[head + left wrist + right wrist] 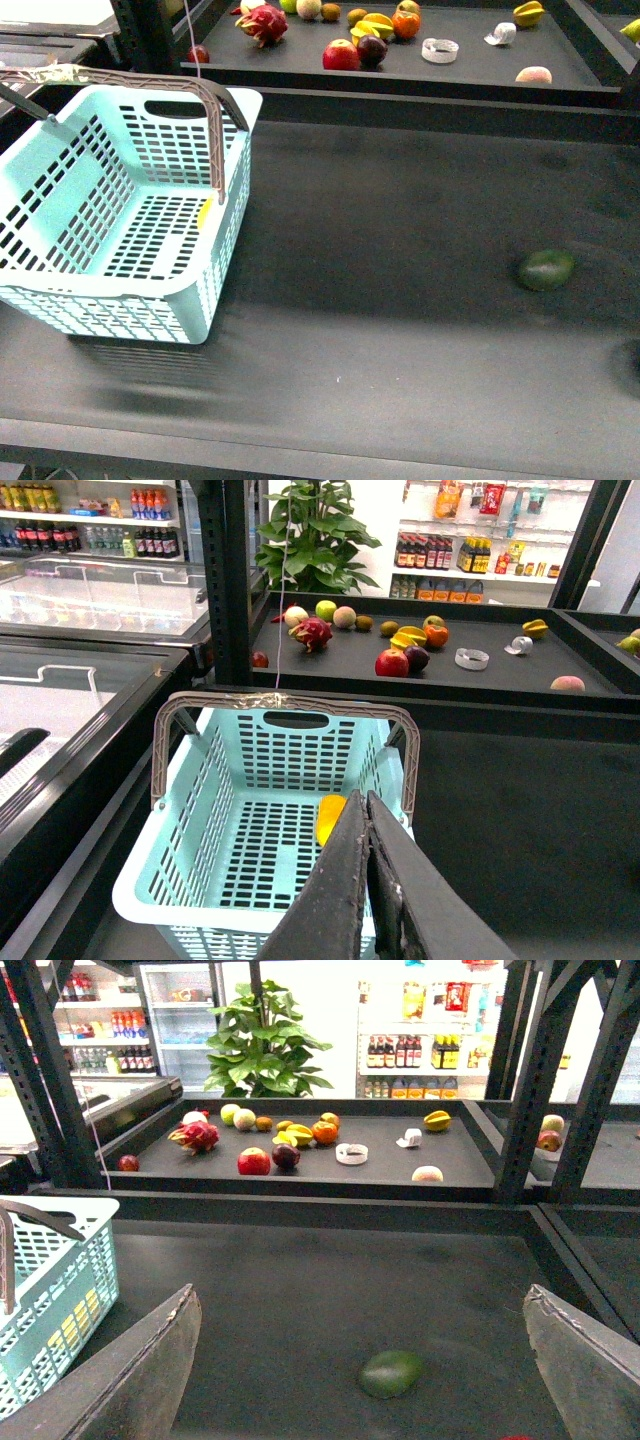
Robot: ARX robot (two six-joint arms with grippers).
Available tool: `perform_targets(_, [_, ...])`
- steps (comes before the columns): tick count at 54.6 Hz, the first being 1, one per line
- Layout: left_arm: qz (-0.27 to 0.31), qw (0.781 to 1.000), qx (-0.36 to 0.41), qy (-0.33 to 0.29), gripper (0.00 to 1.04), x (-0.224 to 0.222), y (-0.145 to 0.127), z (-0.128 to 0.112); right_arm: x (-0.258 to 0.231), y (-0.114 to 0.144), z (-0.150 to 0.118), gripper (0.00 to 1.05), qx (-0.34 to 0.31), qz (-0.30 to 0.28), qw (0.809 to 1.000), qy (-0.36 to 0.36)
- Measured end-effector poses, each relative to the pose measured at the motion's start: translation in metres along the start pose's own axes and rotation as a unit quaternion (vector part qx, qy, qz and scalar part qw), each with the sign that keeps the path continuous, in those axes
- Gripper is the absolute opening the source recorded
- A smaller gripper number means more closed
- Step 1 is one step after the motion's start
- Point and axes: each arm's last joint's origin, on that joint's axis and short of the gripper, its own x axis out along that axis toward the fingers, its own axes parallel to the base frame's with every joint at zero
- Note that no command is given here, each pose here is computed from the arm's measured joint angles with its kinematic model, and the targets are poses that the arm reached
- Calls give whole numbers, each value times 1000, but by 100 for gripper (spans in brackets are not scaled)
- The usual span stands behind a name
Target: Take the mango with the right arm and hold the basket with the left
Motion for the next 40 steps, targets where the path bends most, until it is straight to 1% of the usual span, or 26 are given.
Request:
perform_targets(15, [0,1000,0,0,2,-6,0,0,0,0,0,96,0,0,1000,0])
perform_targets(18, [-1,1000,0,17,2,-12,0,-4,0,0,0,96,0,0,1000,0])
perform_targets(22, [0,1000,0,3,2,-16,0,-3,0,0,0,96,0,0,1000,0])
perform_targets(40, [0,1000,0,3,2,-16,0,-3,0,0,0,96,0,0,1000,0])
